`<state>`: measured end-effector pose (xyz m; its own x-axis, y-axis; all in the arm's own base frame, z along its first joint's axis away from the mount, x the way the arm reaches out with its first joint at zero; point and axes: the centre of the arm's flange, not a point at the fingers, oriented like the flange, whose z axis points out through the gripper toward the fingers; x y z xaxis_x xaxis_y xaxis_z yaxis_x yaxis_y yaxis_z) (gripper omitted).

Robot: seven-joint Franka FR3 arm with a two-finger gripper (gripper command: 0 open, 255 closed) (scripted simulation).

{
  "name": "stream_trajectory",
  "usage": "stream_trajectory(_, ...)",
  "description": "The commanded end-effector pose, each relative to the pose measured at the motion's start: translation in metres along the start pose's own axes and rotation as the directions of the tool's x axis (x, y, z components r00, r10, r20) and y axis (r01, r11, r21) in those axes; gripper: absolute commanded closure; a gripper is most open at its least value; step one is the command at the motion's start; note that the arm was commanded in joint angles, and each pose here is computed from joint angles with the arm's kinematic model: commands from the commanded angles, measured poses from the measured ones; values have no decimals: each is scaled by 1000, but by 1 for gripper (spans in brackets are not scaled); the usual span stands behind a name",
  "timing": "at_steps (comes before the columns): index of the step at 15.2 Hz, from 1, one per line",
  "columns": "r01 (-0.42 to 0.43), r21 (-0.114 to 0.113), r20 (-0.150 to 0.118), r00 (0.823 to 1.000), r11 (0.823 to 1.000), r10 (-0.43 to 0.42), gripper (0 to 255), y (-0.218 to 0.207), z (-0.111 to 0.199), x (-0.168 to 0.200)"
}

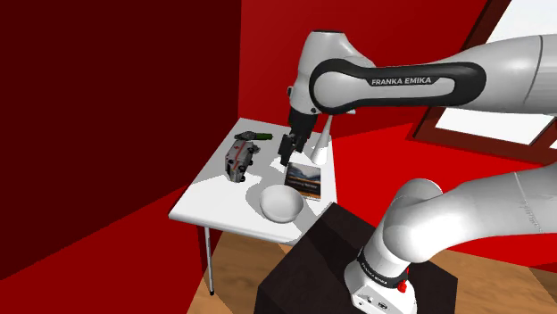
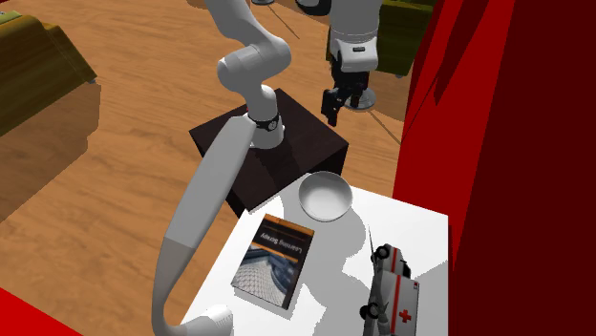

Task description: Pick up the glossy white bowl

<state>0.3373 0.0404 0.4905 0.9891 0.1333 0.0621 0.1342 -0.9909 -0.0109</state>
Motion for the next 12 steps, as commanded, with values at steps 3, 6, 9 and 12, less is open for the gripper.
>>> stream_trajectory(3,19,-13,0,1000,1000,-19,0,-6,54,3)
stream_trajectory(6,33,-23,2,999,999,-33,0,-10,94,6)
stream_trajectory(9,48,-33,4,999,998,-48,0,-12,133,8)
stream_trajectory(12,62,-43,6,998,997,-62,0,-15,173,10)
